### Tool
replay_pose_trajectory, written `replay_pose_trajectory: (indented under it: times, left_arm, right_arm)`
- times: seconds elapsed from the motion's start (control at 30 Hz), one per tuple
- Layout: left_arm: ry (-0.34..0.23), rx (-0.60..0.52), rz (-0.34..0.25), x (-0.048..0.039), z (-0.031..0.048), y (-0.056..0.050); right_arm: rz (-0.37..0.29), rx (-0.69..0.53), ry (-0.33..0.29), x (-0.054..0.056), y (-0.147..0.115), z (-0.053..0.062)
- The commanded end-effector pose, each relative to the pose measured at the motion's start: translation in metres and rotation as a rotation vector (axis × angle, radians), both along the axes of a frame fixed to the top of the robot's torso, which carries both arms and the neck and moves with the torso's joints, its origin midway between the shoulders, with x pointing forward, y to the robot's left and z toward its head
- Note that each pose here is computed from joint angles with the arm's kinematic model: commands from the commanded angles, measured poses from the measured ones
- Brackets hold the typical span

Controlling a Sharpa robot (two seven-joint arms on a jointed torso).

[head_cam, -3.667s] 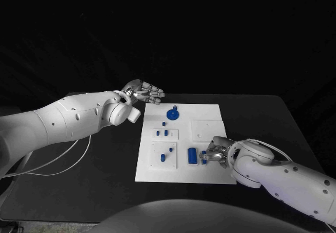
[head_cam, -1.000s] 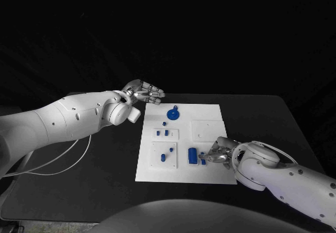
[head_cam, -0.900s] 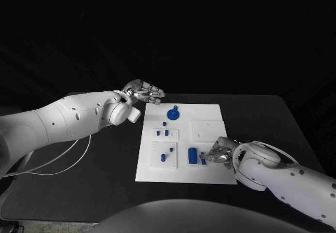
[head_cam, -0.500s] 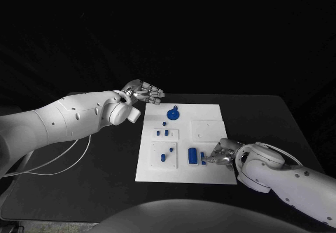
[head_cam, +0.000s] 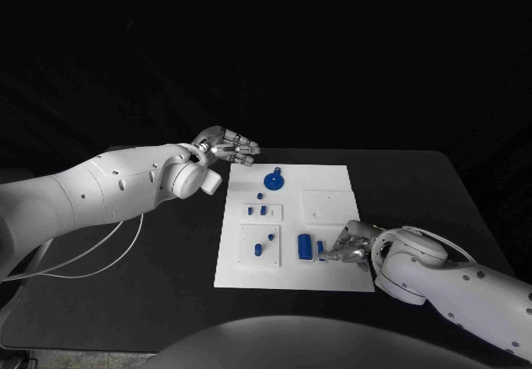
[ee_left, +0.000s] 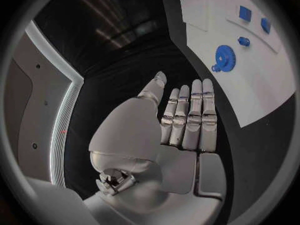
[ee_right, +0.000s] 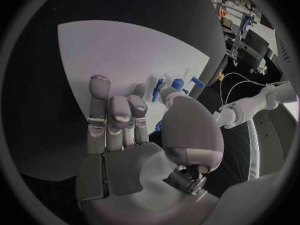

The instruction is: Assemble the parts on the task board

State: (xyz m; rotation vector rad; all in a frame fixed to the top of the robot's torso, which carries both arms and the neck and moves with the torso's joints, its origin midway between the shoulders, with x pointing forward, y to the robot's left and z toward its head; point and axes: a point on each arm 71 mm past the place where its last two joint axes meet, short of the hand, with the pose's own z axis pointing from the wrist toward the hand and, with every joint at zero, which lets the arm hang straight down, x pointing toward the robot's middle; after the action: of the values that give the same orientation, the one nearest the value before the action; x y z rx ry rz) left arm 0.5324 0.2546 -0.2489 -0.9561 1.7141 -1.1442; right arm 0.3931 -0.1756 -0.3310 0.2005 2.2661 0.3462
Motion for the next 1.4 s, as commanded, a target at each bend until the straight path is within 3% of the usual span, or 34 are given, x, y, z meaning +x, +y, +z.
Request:
replay_pose_trajectory:
  times: [0.03,0.23,0.5,0.63,0.87,1.07,1.2,1.4]
  left_arm:
    - [-0.003,-0.006,-0.015,-0.0003,0.0006,-0.002]
    - [-0.005,-0.007,-0.015,-0.0002,0.0006,-0.002]
    - [-0.018,-0.029,0.009,0.0016,0.0017,0.000]
    - [-0.035,-0.071,0.043,0.0040,0.0032,0.001]
    - [-0.078,-0.153,0.114,0.0096,0.0067,0.005]
    - [-0.118,-0.198,0.179,0.0174,0.0085,0.010]
    - [-0.135,-0.214,0.205,0.0219,0.0088,0.010]
    - [-0.147,-0.230,0.219,0.0257,0.0089,0.007]
  right_arm:
    - [0.005,-0.015,-0.012,-0.001,-0.002,-0.004]
    - [-0.014,0.039,-0.013,0.001,-0.004,0.000]
    - [-0.069,0.228,-0.017,0.018,-0.012,0.022]
    - [-0.130,0.364,-0.071,0.043,-0.026,0.038]
    - [-0.277,0.677,-0.212,0.102,-0.062,0.059]
    - [-0.398,0.887,-0.329,0.143,-0.093,0.069]
    - [-0.460,1.017,-0.341,0.156,-0.103,0.069]
    - [-0.479,1.119,-0.344,0.163,-0.105,0.069]
